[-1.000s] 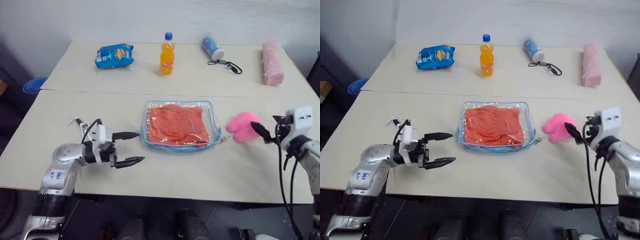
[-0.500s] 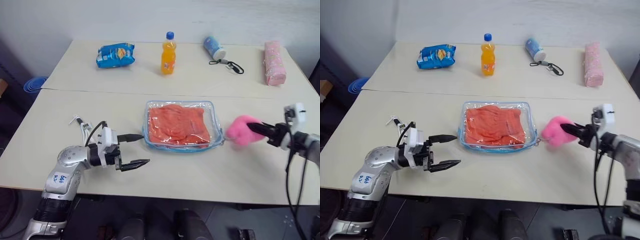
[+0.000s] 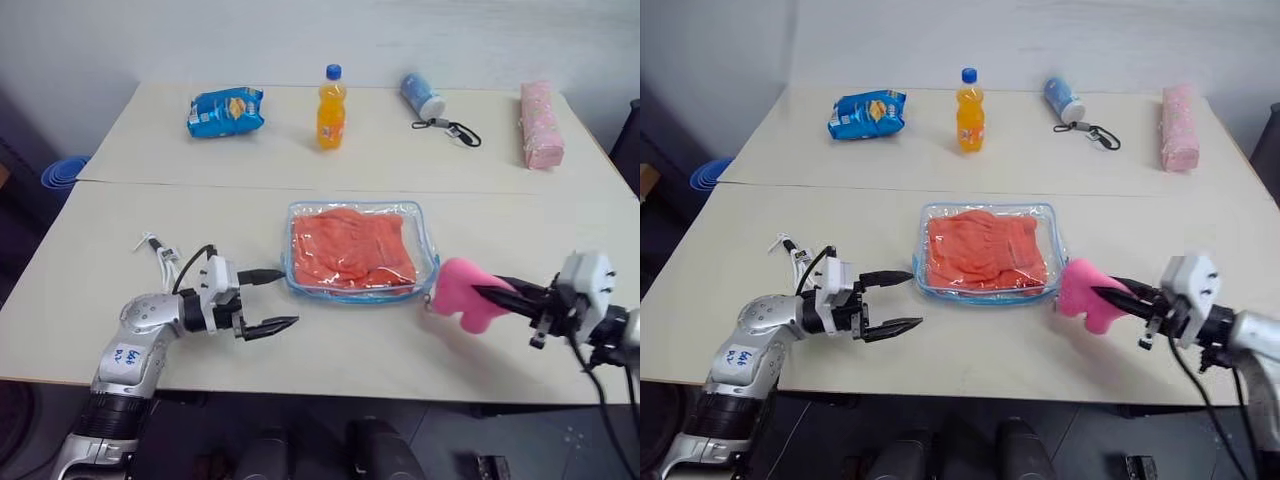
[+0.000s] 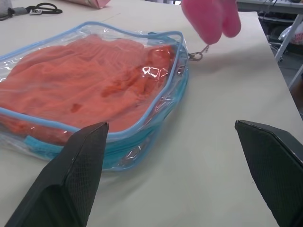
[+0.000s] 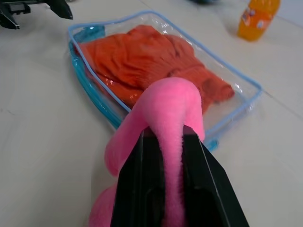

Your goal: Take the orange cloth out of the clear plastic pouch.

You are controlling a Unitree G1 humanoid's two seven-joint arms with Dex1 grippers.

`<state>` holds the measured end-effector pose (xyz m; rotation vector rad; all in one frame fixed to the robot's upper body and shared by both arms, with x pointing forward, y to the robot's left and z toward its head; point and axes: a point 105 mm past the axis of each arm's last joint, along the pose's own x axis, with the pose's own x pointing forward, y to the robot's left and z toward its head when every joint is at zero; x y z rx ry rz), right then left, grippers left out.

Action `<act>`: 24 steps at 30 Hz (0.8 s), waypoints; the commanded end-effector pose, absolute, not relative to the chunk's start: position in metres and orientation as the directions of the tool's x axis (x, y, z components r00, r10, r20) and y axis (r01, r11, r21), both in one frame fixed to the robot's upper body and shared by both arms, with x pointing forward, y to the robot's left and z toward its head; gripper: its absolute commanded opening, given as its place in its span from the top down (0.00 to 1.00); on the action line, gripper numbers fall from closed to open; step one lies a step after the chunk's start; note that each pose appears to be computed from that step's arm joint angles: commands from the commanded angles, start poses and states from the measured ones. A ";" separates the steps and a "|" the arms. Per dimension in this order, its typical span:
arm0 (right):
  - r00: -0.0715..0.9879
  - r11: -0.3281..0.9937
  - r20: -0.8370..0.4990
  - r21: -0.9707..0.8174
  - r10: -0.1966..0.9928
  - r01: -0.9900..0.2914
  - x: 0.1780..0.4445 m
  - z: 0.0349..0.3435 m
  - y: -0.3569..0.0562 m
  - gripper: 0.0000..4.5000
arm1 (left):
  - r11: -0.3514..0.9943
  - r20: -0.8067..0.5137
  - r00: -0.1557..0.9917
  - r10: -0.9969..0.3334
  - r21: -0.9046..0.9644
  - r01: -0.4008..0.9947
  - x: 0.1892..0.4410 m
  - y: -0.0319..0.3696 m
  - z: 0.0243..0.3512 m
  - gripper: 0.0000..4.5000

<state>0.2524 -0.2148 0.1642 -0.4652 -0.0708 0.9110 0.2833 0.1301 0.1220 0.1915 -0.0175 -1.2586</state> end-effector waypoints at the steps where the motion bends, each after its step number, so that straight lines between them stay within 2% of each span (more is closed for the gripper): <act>1: 0.562 0.429 -0.137 -0.509 0.816 -0.746 0.244 0.161 -0.190 1.00 | 0.286 -0.084 0.305 -0.949 0.190 0.939 0.285 0.128 0.128 0.00; 5: 0.506 0.396 -0.154 -0.449 0.849 -0.801 0.242 0.148 -0.169 1.00 | 0.284 -0.085 0.303 -0.949 0.189 0.940 0.287 0.127 0.127 0.00; 7: 0.446 0.361 -0.163 -0.382 0.880 -0.851 0.240 0.141 -0.157 0.84 | 0.278 -0.070 0.295 -0.953 0.184 0.943 0.287 0.126 0.128 0.00; 11: 0.404 0.297 -0.167 -0.444 0.900 -0.845 0.244 0.143 -0.147 0.56 | 0.260 -0.077 0.278 -0.958 0.186 0.948 0.287 0.124 0.127 0.00; 18: 0.355 0.237 -0.216 -0.431 0.909 -0.870 0.221 0.170 -0.170 0.02 | 0.245 -0.086 0.265 -0.961 0.187 0.951 0.289 0.135 0.130 0.00; 24: 0.464 0.327 -0.250 -0.439 0.850 -0.837 0.213 0.185 -0.224 0.01 | 0.208 -0.079 0.231 -0.970 0.226 0.952 0.280 0.142 0.137 0.00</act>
